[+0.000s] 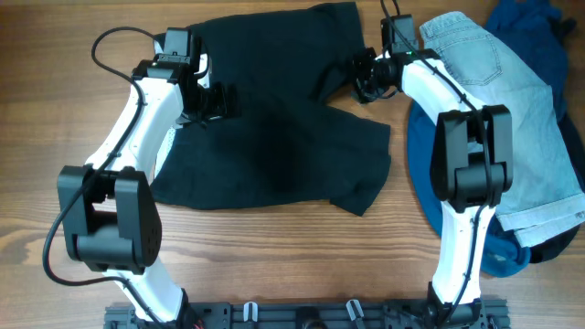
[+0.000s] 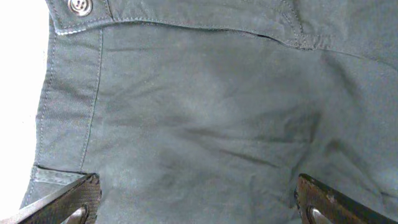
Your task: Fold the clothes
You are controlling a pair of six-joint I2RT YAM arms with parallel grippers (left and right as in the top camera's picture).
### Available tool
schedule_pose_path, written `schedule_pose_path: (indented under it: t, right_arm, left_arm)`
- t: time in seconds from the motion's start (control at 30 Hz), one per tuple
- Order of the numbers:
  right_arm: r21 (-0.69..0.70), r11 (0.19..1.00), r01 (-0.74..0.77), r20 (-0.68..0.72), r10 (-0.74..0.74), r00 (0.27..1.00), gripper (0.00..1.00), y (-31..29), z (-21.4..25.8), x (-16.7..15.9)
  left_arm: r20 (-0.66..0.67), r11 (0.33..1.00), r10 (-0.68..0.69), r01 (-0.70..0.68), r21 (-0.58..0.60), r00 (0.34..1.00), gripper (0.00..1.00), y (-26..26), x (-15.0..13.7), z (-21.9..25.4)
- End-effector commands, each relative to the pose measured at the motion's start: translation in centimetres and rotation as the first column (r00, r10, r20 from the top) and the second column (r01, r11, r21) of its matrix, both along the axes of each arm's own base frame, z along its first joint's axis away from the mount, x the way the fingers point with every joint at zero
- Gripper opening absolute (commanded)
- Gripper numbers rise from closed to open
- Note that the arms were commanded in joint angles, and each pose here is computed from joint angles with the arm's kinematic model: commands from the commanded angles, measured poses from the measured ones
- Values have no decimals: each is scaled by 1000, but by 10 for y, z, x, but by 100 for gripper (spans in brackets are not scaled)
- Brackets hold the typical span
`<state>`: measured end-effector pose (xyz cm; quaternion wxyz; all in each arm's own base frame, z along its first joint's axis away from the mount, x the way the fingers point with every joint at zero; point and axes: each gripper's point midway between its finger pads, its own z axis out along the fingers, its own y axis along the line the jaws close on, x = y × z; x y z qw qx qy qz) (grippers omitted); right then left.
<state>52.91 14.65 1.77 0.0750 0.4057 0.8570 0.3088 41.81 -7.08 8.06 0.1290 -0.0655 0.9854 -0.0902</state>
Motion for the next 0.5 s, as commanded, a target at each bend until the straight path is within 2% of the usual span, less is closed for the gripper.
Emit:
schedule_pose_path:
  t: [0.0, 0.07, 0.17, 0.23, 0.3, 0.33, 0.37, 0.4, 0.43, 0.47]
  right_arm:
    - [-128, 988, -88, 37, 93, 995, 26, -12, -20, -1]
    - [-200, 965, -172, 75, 190, 979, 15, -21, -21, 0]
    - [-299, 912, -281, 119, 328, 937, 15, -49, -21, 3]
    - [-391, 864, -316, 88, 377, 922, 16, -78, -23, 1]
    - [-536, 748, -393, 30, 482, 876, 25, -109, -22, 0]
    - [-614, 664, -427, -29, 522, 853, 28, -125, -20, -1]
    - [-670, 586, -456, -78, 555, 828, 35, -135, -18, -1]
    - [-694, 545, -470, -103, 571, 814, 40, -140, -16, -1]
    - [-714, 509, -481, -128, 580, 804, 48, -145, -14, 0]
    - [-747, 463, -478, -168, 564, 809, 63, -155, -11, 0]
  left_arm:
    - [1, 1000, -17, 17, -9, 1000, 99, -4, -1, 1]
    - [1, 1000, -17, 17, -9, 1000, 99, -4, -1, 1]
    - [1, 1000, -17, 17, -9, 1000, 99, -4, -1, 1]
    - [2, 1000, -17, 17, -5, 1000, 99, -4, -1, 1]
    - [2, 1000, -17, 17, -5, 1000, 100, -3, -1, 1]
    - [2, 1000, -17, 17, -5, 1000, 100, -3, -1, 1]
    - [2, 1000, -17, 17, -5, 1000, 100, -3, -1, 1]
    - [3, 1000, -17, 17, -5, 1000, 100, -3, -1, 1]
    - [4, 1000, -17, 17, -5, 1000, 99, -4, -1, 1]
    - [3, 1000, -17, 17, -5, 1000, 99, -4, -1, 1]
